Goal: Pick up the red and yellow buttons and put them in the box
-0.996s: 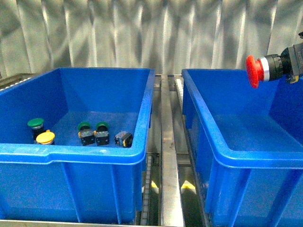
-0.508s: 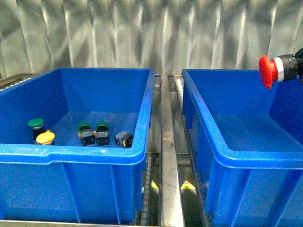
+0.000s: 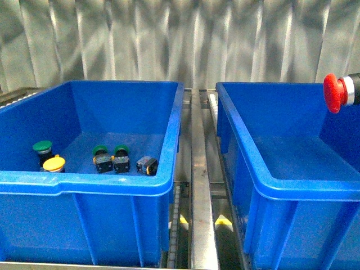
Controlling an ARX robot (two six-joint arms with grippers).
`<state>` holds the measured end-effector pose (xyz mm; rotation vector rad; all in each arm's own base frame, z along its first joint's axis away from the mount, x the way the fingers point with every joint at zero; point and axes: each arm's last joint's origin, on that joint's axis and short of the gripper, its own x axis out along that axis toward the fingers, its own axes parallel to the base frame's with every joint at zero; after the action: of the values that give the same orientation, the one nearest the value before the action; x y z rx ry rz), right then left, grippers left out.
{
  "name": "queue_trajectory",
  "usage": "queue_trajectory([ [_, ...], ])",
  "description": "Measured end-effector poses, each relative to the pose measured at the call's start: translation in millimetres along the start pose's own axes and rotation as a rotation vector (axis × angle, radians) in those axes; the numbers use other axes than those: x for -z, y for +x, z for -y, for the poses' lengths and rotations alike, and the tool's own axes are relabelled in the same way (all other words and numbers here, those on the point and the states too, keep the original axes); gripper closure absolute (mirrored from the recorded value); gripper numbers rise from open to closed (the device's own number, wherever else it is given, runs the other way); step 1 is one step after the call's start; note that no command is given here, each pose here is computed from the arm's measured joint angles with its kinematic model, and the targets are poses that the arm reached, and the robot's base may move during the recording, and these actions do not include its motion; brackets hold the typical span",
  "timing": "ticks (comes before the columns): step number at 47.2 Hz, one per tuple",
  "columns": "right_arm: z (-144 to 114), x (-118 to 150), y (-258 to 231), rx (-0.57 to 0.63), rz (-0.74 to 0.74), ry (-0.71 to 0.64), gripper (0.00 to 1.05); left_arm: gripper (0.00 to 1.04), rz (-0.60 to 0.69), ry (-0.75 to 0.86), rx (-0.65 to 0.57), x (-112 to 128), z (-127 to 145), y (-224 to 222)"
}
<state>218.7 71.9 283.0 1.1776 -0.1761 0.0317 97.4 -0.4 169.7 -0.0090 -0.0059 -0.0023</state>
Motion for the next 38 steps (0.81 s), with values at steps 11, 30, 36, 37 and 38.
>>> queue_trajectory([
  [11,0.2,-0.4,0.2,0.001,0.002,0.011,0.65,0.08,0.0,0.0,0.0,0.0,0.0,0.0],
  [30,1.2,-4.7,0.5,0.008,0.01,0.015,0.65,0.08,0.0,0.0,0.0,0.0,0.0,0.0],
  [36,0.9,-6.8,-0.1,0.008,0.013,0.017,0.65,0.08,0.0,0.0,0.0,0.0,0.0,0.0],
  [37,0.9,-7.0,-0.1,0.008,0.013,0.017,0.65,0.08,0.0,0.0,0.0,0.0,0.0,0.0],
  [38,0.8,-7.4,-0.2,0.007,0.015,0.017,0.65,0.08,0.0,0.0,0.0,0.0,0.0,0.0],
])
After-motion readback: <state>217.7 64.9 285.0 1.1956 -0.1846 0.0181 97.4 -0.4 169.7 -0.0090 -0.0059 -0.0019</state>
